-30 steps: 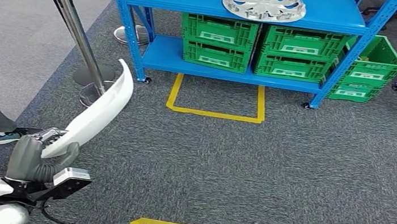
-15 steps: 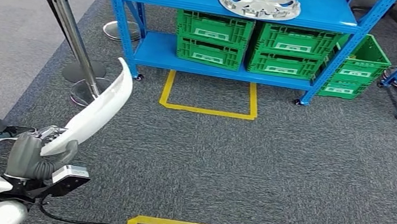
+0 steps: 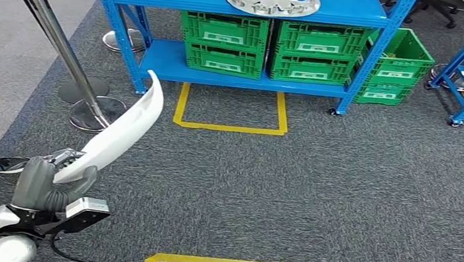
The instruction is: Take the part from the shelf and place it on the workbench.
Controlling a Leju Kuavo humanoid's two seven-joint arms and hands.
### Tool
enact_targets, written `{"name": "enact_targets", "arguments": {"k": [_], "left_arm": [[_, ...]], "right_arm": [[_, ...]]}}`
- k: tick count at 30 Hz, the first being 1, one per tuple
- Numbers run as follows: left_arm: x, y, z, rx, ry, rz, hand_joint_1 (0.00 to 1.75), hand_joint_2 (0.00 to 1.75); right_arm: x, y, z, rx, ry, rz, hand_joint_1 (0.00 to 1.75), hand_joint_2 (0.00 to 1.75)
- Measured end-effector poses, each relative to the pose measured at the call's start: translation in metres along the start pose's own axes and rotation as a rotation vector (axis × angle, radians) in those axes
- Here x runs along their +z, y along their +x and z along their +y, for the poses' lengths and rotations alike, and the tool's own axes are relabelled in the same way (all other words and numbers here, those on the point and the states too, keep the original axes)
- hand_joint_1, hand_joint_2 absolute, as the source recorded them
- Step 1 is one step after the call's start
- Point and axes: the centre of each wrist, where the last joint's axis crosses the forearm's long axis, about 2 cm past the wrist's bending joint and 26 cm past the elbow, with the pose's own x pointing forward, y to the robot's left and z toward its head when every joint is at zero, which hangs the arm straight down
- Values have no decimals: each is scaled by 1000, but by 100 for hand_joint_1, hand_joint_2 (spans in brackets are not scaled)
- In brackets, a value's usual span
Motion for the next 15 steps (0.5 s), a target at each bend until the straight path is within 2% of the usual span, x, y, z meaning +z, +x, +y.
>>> {"name": "enact_targets", "arguments": {"k": [15], "left_arm": [[0, -1, -1, 2, -11, -3, 175, 175]], "right_arm": [[3, -4, 4, -7, 5, 21, 0, 0]]}}
